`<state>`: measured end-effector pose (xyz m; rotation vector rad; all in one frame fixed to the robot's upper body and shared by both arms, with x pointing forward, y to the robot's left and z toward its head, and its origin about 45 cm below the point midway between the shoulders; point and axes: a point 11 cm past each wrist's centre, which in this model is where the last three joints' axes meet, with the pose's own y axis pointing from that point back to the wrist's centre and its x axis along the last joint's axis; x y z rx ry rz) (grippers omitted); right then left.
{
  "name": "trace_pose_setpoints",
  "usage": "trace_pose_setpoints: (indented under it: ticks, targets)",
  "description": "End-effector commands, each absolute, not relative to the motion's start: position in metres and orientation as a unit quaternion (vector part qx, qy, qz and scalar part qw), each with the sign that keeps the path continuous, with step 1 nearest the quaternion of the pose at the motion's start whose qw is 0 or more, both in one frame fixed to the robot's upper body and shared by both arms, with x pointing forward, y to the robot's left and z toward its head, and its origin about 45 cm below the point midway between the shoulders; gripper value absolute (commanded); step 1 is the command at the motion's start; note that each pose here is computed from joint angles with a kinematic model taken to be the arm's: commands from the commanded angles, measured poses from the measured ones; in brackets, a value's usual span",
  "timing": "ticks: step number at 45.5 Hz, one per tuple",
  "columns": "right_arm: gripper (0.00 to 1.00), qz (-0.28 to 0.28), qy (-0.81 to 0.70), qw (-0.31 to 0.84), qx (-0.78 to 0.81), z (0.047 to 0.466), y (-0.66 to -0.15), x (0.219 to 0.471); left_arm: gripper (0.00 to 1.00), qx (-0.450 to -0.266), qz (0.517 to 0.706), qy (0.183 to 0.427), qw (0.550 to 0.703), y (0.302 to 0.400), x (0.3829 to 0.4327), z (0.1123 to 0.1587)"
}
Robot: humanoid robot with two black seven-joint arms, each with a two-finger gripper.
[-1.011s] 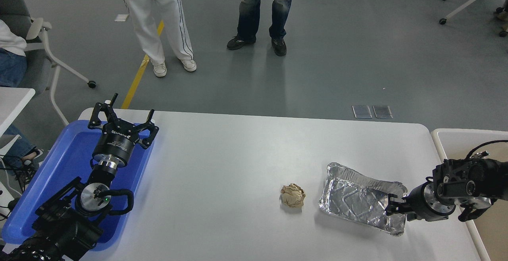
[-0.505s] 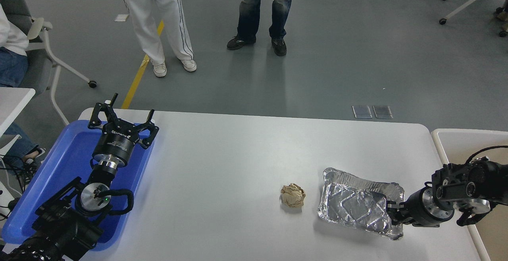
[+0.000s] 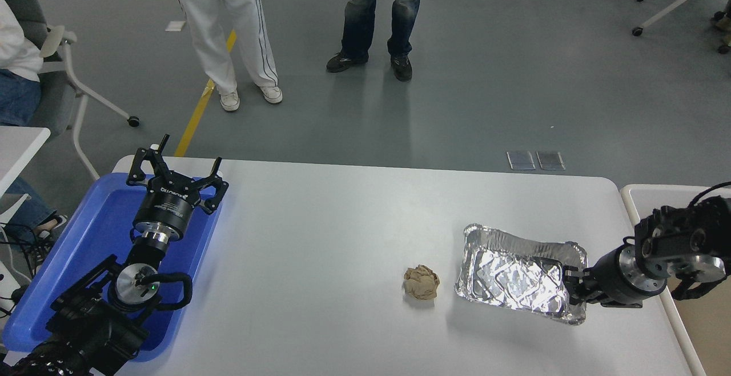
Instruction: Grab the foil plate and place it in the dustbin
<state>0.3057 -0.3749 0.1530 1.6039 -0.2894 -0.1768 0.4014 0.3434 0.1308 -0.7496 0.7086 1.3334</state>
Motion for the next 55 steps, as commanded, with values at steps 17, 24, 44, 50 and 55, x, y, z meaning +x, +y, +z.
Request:
trace_pose_setpoints:
  ticks: [17, 24, 44, 50, 55]
  targets:
    - [0.0, -0.081, -0.044, 0.7, 0.708, 0.298, -0.355, 0.322, 1.0, -0.331, 0.59, 0.314, 0.666, 0.3433, 0.4013, 0.1306]
    - [0.0, -0.059, -0.065, 0.695, 0.714, 0.32, -0.353, 0.33, 1.0, -0.331, 0.59, 0.314, 0.666, 0.3433, 0.4013, 0.1306]
    - [0.0, 0.02, -0.101, 0.677, 0.728, 0.386, -0.343, 0.336, 1.0, -0.331, 0.59, 0.314, 0.666, 0.3433, 0.4013, 0.1306]
    - [0.0, 0.039, -0.103, 0.681, 0.723, 0.398, -0.344, 0.337, 1.0, -0.331, 0.59, 0.314, 0.666, 0.3433, 0.4013, 0.1306]
    - [0.0, 0.052, -0.113, 0.68, 0.722, 0.41, -0.343, 0.338, 1.0, -0.331, 0.59, 0.314, 0.666, 0.3433, 0.4013, 0.1306]
